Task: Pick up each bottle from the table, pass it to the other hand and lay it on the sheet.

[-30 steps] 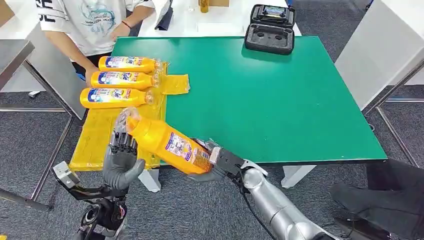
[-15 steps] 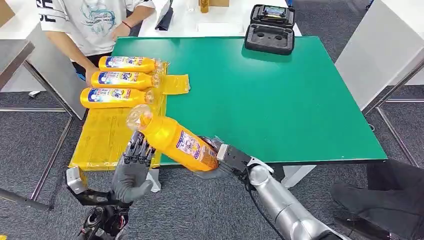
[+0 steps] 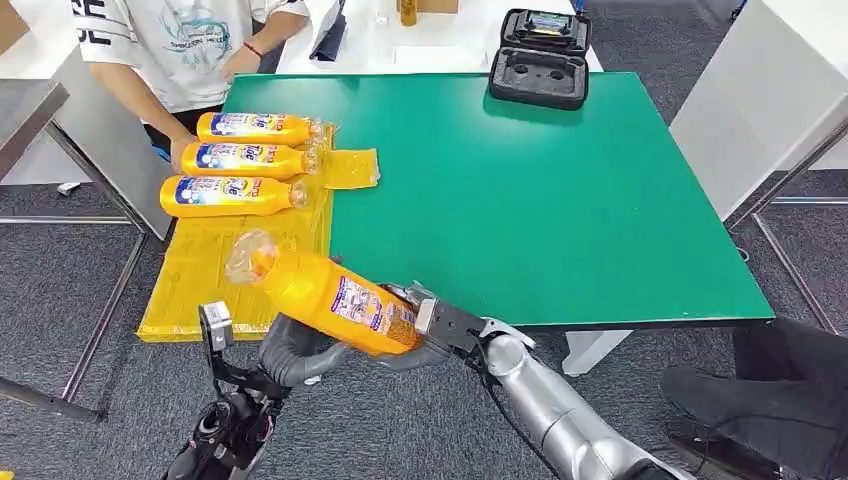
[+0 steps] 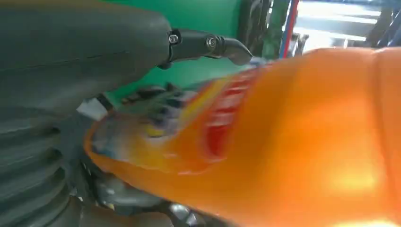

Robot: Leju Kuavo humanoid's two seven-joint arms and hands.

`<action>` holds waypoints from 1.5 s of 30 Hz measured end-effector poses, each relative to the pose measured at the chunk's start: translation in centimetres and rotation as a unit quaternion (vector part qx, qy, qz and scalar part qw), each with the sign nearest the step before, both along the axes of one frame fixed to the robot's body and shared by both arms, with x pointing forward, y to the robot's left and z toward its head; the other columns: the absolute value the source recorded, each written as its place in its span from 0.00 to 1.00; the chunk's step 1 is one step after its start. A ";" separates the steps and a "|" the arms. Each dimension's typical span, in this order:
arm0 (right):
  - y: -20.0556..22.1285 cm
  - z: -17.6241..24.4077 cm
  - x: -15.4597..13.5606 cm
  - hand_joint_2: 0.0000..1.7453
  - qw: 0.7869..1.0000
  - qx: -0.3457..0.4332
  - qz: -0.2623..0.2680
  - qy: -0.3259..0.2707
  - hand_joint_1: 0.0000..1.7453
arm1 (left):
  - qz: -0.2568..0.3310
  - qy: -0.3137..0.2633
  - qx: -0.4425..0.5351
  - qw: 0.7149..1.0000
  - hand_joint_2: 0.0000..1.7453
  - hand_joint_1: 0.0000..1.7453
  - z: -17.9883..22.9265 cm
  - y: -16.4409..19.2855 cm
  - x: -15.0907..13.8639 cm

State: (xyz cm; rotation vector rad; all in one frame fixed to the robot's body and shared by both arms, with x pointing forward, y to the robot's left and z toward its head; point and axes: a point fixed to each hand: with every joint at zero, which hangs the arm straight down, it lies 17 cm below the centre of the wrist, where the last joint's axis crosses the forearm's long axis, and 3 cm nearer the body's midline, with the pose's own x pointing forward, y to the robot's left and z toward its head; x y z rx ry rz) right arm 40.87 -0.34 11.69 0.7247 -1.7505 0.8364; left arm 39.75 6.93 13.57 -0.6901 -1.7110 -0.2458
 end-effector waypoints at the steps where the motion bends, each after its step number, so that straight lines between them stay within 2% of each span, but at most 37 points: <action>1: 0.1 -0.2 -0.1 1.00 1.000 -0.002 0.001 0.002 0.92 | -0.008 0.007 -0.009 1.000 1.00 0.00 0.0 -0.2 0.0; 11: 0.3 -2.1 -1.2 1.00 1.000 -0.019 0.009 0.016 0.91 | -0.057 0.037 -0.087 0.994 1.00 0.00 0.9 -0.7 0.4; 15: 0.1 -2.6 -1.1 1.00 1.000 -0.023 0.007 0.020 0.93 | -0.039 0.031 -0.069 0.996 1.00 0.00 0.6 -0.4 0.9; 16: 0.0 -2.7 -1.1 1.00 0.999 -0.024 0.006 0.022 0.90 | -0.029 0.028 -0.056 0.998 1.00 0.00 0.3 -0.3 1.1; 19: -0.2 -3.0 -1.1 1.00 0.999 -0.027 0.005 0.024 0.90 | -0.011 0.018 -0.031 0.999 1.00 0.00 -0.1 -0.2 1.4; 24: -0.4 -3.2 -1.1 1.00 0.999 -0.029 0.003 0.027 0.91 | -0.006 0.015 -0.022 1.000 1.00 0.00 -0.2 -0.1 1.5; 26: -0.4 -3.3 -1.0 1.00 0.999 -0.029 0.003 0.028 0.88 | -0.006 0.015 -0.022 1.000 1.00 0.02 -0.2 -0.1 1.5; 27: -0.4 -3.3 -1.0 1.00 0.999 -0.030 0.003 0.028 0.90 | -0.006 0.014 -0.020 1.000 1.00 0.12 -0.2 -0.1 1.5; 28: -0.4 -3.3 -1.0 1.00 0.999 -0.030 0.003 0.028 0.89 | -0.004 0.011 -0.015 1.000 1.00 0.40 -0.3 -0.1 1.5; 29: -0.4 -3.4 -1.0 1.00 0.999 -0.030 0.002 0.028 0.89 | -0.001 0.007 -0.008 1.000 1.00 0.75 -0.4 -0.2 1.5; 30: -0.4 -3.4 -1.0 1.00 0.999 -0.030 0.002 0.029 0.88 | 0.002 0.002 0.002 1.000 1.00 0.90 -0.5 -0.2 1.5; 31: -0.5 -3.4 -1.0 1.00 0.999 -0.030 0.002 0.029 0.90 | 0.006 -0.004 0.014 1.000 1.00 1.00 -0.6 -0.3 1.5; 35: -0.7 -3.4 -0.9 1.00 0.999 -0.031 0.001 0.030 0.84 | 0.004 -0.010 0.028 1.000 1.00 1.00 -0.8 -0.7 1.3; 40: -0.7 -3.5 -0.9 1.00 0.999 -0.031 0.002 0.030 0.84 | -0.051 0.007 -0.033 0.998 1.00 1.00 0.1 -1.6 0.0; 45: -0.6 -3.5 -1.0 1.00 0.999 -0.031 0.001 0.030 0.86 | -0.066 0.012 -0.038 0.997 1.00 1.00 0.1 -1.9 -0.1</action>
